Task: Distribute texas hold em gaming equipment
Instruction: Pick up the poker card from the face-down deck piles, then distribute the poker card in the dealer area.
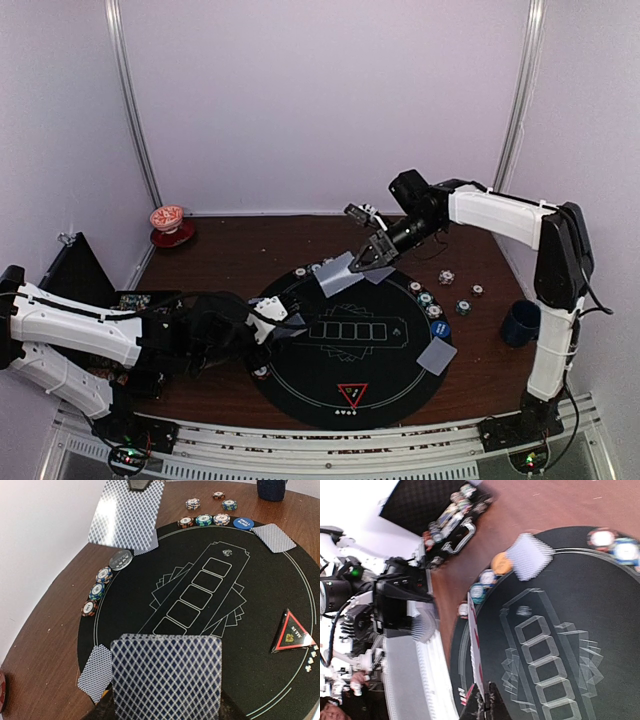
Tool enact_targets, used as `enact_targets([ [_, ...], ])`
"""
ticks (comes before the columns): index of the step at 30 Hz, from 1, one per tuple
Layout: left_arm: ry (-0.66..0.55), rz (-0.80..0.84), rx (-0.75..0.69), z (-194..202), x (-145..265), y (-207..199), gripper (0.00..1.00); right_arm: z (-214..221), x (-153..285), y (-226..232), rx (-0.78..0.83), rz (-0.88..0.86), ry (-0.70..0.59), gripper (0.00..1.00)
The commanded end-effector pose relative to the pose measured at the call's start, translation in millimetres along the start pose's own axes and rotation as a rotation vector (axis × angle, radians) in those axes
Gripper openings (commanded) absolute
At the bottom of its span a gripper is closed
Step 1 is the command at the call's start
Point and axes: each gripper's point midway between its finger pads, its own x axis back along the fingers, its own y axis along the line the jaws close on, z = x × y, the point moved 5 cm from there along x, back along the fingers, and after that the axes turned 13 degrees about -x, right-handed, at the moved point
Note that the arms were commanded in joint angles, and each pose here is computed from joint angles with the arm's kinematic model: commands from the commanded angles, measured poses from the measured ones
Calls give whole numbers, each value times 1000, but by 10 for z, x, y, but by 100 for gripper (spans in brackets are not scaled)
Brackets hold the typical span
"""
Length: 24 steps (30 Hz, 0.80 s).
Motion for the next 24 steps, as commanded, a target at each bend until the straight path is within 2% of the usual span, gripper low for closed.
enact_targets([
  [1, -69, -28, 27, -164, 20, 66, 52, 92, 269, -327, -22, 110, 88, 0],
  [10, -56, -34, 23, -149, -21, 56, 52, 207, 507, -1025, -96, 283, 175, 0],
  [24, -60, -31, 22, -152, 0, 60, 52, -255, 594, -1449, -144, 382, 132, 0],
])
